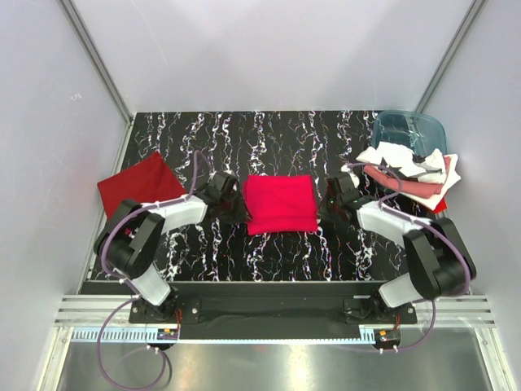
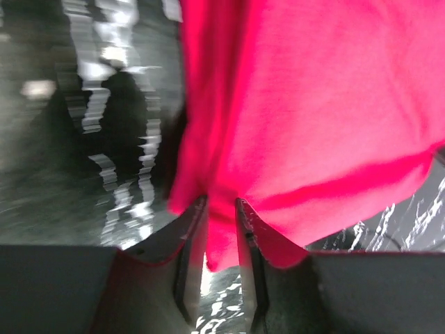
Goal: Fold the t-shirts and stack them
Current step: Fold the tshirt, then neatly place the folded tshirt to the corner
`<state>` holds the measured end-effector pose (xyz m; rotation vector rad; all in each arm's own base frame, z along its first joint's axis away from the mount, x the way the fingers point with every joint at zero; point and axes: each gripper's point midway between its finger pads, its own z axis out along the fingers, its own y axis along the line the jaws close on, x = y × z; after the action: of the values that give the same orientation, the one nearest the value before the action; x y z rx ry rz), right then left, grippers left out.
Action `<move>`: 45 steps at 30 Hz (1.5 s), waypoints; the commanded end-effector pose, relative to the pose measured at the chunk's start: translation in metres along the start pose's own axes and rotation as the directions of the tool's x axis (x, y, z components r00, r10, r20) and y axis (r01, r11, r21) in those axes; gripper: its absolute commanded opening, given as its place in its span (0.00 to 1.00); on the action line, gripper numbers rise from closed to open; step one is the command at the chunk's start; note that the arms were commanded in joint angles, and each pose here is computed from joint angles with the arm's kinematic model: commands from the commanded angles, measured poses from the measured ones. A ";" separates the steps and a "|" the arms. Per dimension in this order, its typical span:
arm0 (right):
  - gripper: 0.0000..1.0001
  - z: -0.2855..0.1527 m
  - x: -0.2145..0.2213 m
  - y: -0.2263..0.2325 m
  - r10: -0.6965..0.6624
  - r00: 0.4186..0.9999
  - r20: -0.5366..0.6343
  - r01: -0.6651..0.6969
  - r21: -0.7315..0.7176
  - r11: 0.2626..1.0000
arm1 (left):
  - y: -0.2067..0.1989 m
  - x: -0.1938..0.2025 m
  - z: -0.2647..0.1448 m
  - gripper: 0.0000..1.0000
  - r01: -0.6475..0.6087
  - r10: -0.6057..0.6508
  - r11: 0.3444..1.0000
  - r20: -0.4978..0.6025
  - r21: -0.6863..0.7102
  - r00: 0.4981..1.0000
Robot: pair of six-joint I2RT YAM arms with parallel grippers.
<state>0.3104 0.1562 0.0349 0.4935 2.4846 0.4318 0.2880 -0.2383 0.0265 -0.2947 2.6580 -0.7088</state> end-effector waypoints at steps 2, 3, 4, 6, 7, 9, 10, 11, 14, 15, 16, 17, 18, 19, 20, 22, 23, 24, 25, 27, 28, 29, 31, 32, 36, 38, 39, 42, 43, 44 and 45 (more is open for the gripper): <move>0.03 -0.029 -0.033 -0.007 0.023 0.983 0.181 -0.029 0.031 0.999 | -0.006 -0.025 -0.030 0.33 -0.030 0.028 0.999 0.138 0.014 0.990; 0.10 -0.033 -0.036 -0.004 0.002 0.981 0.194 -0.005 0.016 1.000 | -0.013 -0.034 -0.044 0.41 -0.049 0.043 0.999 0.190 0.023 0.981; 0.16 -0.037 -0.040 0.000 -0.006 0.978 0.207 0.006 0.000 1.000 | -0.020 -0.034 -0.051 0.44 -0.070 0.062 0.997 0.211 0.032 0.975; 0.36 -0.047 -0.048 0.015 -0.032 0.971 0.235 0.049 -0.067 0.997 | -0.029 -0.040 -0.069 0.57 -0.101 0.086 0.994 0.269 0.043 0.959; 0.48 -0.050 -0.050 0.020 -0.040 0.970 0.239 0.062 -0.088 0.994 | -0.032 -0.048 -0.076 0.68 -0.104 0.088 0.994 0.304 0.037 0.949; 0.56 -0.061 -0.057 0.041 -0.060 0.966 0.250 0.105 -0.172 0.980 | -0.038 -0.056 -0.088 0.73 -0.105 0.084 0.994 0.344 0.043 0.935; 0.61 -0.063 -0.059 0.048 -0.064 0.966 0.252 0.115 -0.193 0.974 | -0.040 -0.061 -0.092 0.78 -0.101 0.081 0.994 0.357 0.039 0.931; 0.63 -0.064 -0.063 0.057 -0.066 0.966 0.250 0.121 -0.212 0.970 | -0.044 -0.066 -0.096 0.80 -0.096 0.074 0.995 0.372 0.039 0.925; 0.71 -0.053 -0.073 0.061 -0.082 0.964 0.251 0.128 -0.173 0.977 | -0.045 -0.082 -0.093 0.81 -0.101 0.082 0.995 0.432 0.023 0.898; 0.72 -0.049 -0.071 0.060 -0.120 0.964 0.236 0.159 -0.154 0.975 | -0.038 -0.087 -0.089 0.81 -0.086 0.082 0.996 0.447 -0.012 0.891; 0.71 -0.046 -0.071 0.060 -0.133 0.965 0.224 0.168 -0.147 0.975 | -0.036 -0.091 -0.087 0.82 -0.078 0.081 0.997 0.455 -0.026 0.887; 0.70 -0.039 -0.060 0.060 -0.139 0.973 0.185 0.170 -0.162 0.972 | -0.036 -0.096 -0.087 0.82 -0.110 0.117 0.993 0.468 -0.042 0.876; 0.70 -0.036 -0.062 0.067 -0.122 0.971 0.204 0.165 -0.208 0.964 | -0.033 -0.102 -0.086 0.82 -0.117 0.141 0.990 0.483 -0.080 0.864; 0.71 -0.032 -0.056 0.066 -0.114 0.974 0.196 0.158 -0.224 0.962 | -0.030 -0.104 -0.084 0.82 -0.125 0.160 0.987 0.484 -0.103 0.860; 0.72 -0.027 -0.042 0.068 -0.115 0.980 0.165 0.158 -0.276 0.948 | -0.027 -0.104 -0.083 0.82 -0.146 0.189 0.981 0.477 -0.125 0.858; 0.87 -0.023 -0.038 0.071 -0.139 0.978 0.153 0.180 -0.297 0.938 | -0.027 -0.109 -0.086 0.87 -0.188 0.251 0.966 0.457 -0.179 0.853; 0.88 -0.021 -0.038 0.071 -0.143 0.978 0.152 0.183 -0.297 0.937 | -0.028 -0.113 -0.089 0.99 -0.192 0.261 0.963 0.463 -0.191 0.847; 0.88 -0.017 -0.035 0.069 -0.141 0.980 0.140 0.176 -0.290 0.941 | -0.021 -0.113 -0.091 0.99 -0.188 0.274 0.955 0.452 -0.228 0.849; 0.88 -0.015 -0.034 0.070 -0.138 0.981 0.139 0.174 -0.297 0.939 | -0.012 -0.121 -0.097 0.99 -0.158 0.284 0.944 0.472 -0.290 0.835; 0.87 -0.009 -0.028 0.071 -0.136 0.984 0.110 0.164 -0.309 0.937 | -0.003 -0.129 -0.108 0.99 -0.139 0.317 0.918 0.478 -0.371 0.819; 0.86 -0.007 -0.028 0.072 -0.135 0.985 0.110 0.163 -0.314 0.935 | 0.008 -0.135 -0.113 0.99 -0.113 0.334 0.897 0.490 -0.427 0.805; 0.86 -0.006 -0.027 0.072 -0.134 0.986 0.103 0.160 -0.317 0.935 | 0.015 -0.139 -0.117 0.99 -0.094 0.339 0.885 0.491 -0.457 0.802; 0.85 -0.004 -0.026 0.072 -0.134 0.986 0.100 0.159 -0.312 0.937 | 0.032 -0.145 -0.122 0.99 -0.049 0.340 0.852 0.478 -0.522 0.810; 0.85 -0.004 -0.026 0.070 -0.134 0.986 0.099 0.158 -0.308 0.938 | 0.050 -0.148 -0.125 0.99 -0.004 0.316 0.831 0.466 -0.557 0.827; 0.85 -0.009 -0.030 0.068 -0.123 0.985 0.123 0.155 -0.299 0.941 | 0.084 -0.159 -0.119 0.91 0.070 0.250 0.783 0.415 -0.618 0.875; 0.84 -0.013 -0.031 0.069 -0.120 0.983 0.136 0.157 -0.304 0.940 | 0.105 -0.157 -0.110 0.88 0.089 0.219 0.743 0.366 -0.664 0.904; 0.85 -0.015 -0.033 0.069 -0.115 0.983 0.141 0.154 -0.306 0.940 | 0.114 -0.158 -0.104 0.85 0.097 0.208 0.725 0.351 -0.682 0.913; 0.85 -0.018 -0.034 0.067 -0.107 0.982 0.153 0.150 -0.303 0.941 | 0.135 -0.153 -0.093 0.80 0.115 0.159 0.702 0.312 -0.702 0.937; 0.85 -0.018 -0.034 0.067 -0.107 0.982 0.155 0.150 -0.301 0.942 | 0.144 -0.151 -0.092 0.80 0.130 0.137 0.694 0.307 -0.708 0.942; 0.85 -0.019 -0.034 0.066 -0.108 0.981 0.160 0.152 -0.298 0.942 | 0.149 -0.150 -0.089 0.79 0.140 0.118 0.695 0.304 -0.706 0.945; 0.85 -0.019 -0.034 0.065 -0.105 0.982 0.159 0.149 -0.295 0.944 | 0.153 -0.146 -0.084 0.79 0.139 0.098 0.699 0.287 -0.701 0.953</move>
<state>0.3362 0.1940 0.0747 0.2256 2.3136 0.6774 0.3693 -0.0362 0.0583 -0.5250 2.4895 0.4163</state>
